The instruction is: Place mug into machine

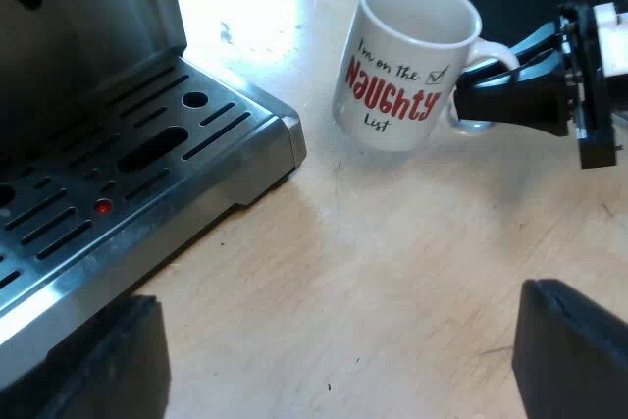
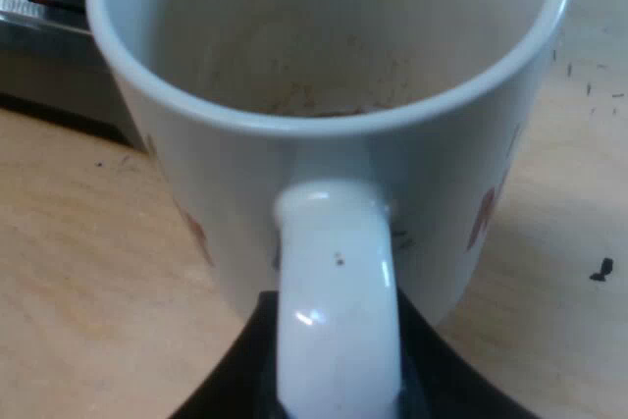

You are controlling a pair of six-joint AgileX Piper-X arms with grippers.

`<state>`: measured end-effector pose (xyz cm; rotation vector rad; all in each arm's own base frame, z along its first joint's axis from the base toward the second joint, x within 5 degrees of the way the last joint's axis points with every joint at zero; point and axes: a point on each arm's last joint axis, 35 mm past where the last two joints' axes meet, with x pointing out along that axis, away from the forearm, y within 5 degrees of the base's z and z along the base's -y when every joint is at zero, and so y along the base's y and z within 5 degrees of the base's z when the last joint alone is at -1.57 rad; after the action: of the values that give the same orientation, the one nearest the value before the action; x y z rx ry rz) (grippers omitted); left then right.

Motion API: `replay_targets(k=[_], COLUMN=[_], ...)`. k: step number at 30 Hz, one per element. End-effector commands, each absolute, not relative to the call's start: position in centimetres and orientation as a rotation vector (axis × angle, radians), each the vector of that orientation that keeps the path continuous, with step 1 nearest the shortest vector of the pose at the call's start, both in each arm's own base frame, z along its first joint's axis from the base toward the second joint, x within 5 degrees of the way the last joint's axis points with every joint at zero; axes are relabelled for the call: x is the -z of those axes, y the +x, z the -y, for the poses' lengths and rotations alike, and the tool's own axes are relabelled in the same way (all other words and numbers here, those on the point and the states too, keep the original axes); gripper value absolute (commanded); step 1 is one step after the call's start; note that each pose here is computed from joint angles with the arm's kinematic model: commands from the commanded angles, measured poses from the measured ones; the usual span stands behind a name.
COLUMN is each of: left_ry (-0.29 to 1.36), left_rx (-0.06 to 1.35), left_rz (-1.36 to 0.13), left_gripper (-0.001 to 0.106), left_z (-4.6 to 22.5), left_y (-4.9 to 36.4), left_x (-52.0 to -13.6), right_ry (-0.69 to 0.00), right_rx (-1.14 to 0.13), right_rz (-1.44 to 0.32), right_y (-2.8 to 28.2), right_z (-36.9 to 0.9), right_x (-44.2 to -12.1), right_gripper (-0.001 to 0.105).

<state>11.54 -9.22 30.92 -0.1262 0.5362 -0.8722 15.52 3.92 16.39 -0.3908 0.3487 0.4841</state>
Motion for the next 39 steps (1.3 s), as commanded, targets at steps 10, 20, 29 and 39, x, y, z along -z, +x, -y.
replay_targets(k=[10, 20, 29, 39], left_ry=[-0.132, -0.186, -0.181, -0.199], left_rx=[0.826, 0.756, 0.697, 0.678], left_rz=[-0.459, -0.407, -0.444, -0.377], left_gripper=[0.073, 0.073, 0.073, 0.073], left_z=[6.8, 4.9, 5.2, 5.5], left_y=[8.3, 5.9, 6.6, 7.2], left_x=[-33.0, -33.5, -31.4, -31.2], right_ry=[-0.455, -0.485, -0.543, -0.467], right_rx=[-0.504, -0.608, -0.736, -0.784], right_rz=[-0.279, -0.280, -0.285, -0.276], right_y=[13.9, 13.3, 12.7, 14.3], right_z=[-3.7, -4.0, -7.0, -11.7], right_x=[-22.3, -25.1, -24.8, -23.7], right_gripper=[0.000, 0.000, 0.000, 0.000])
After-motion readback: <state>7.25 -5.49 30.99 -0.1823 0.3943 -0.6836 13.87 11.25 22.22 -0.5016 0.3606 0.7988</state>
